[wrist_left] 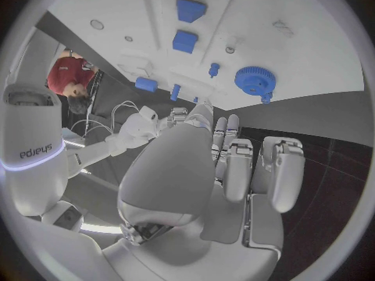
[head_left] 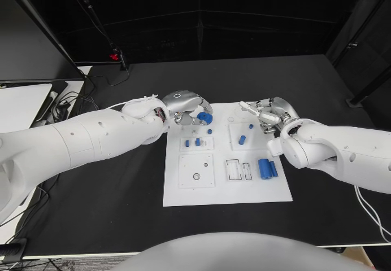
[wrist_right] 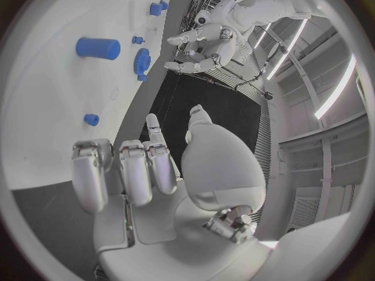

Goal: Assemble the parts on the task board

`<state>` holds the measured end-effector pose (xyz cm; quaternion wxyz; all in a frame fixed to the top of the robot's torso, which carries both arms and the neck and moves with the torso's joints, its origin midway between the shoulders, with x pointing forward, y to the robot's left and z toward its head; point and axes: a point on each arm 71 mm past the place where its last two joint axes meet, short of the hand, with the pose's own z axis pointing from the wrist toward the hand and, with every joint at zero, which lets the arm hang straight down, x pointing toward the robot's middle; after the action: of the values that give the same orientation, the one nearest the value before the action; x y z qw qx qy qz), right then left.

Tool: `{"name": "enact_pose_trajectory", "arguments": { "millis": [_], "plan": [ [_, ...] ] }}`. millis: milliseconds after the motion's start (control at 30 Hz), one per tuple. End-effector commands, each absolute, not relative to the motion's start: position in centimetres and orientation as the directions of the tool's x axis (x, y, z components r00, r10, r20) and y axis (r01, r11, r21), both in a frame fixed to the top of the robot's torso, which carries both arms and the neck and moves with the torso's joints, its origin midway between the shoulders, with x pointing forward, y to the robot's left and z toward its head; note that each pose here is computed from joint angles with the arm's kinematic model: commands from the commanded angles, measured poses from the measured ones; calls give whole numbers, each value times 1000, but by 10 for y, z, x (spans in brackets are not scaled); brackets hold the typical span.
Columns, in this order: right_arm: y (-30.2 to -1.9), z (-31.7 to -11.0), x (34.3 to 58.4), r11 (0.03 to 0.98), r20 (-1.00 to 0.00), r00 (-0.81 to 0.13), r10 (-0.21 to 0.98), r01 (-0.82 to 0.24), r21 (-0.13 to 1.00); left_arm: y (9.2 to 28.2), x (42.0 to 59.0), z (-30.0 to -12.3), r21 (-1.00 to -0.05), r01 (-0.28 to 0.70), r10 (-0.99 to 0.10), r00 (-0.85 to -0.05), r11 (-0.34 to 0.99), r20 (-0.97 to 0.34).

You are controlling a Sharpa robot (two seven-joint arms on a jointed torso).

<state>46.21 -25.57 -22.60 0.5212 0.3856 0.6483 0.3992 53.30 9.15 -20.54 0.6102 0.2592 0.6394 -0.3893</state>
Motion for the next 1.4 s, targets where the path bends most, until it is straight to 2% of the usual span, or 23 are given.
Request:
{"name": "enact_pose_trajectory", "arguments": {
  "millis": [33,533,1000,1400],
  "plan": [
    [-254,-224,462,377,-364,-151,919,65,924,87,531,-208,-27,862,-41,-7,507,-999],
    [-253,-224,462,376,-362,-155,919,71,924,72,529,-217,76,902,44,64,424,-997],
    [-253,-225,462,376,-361,-158,919,74,924,65,530,-225,89,912,143,34,400,-989],
    [-252,-225,462,375,-360,-161,919,75,924,59,531,-228,126,913,188,55,388,-981]
  ]
}}
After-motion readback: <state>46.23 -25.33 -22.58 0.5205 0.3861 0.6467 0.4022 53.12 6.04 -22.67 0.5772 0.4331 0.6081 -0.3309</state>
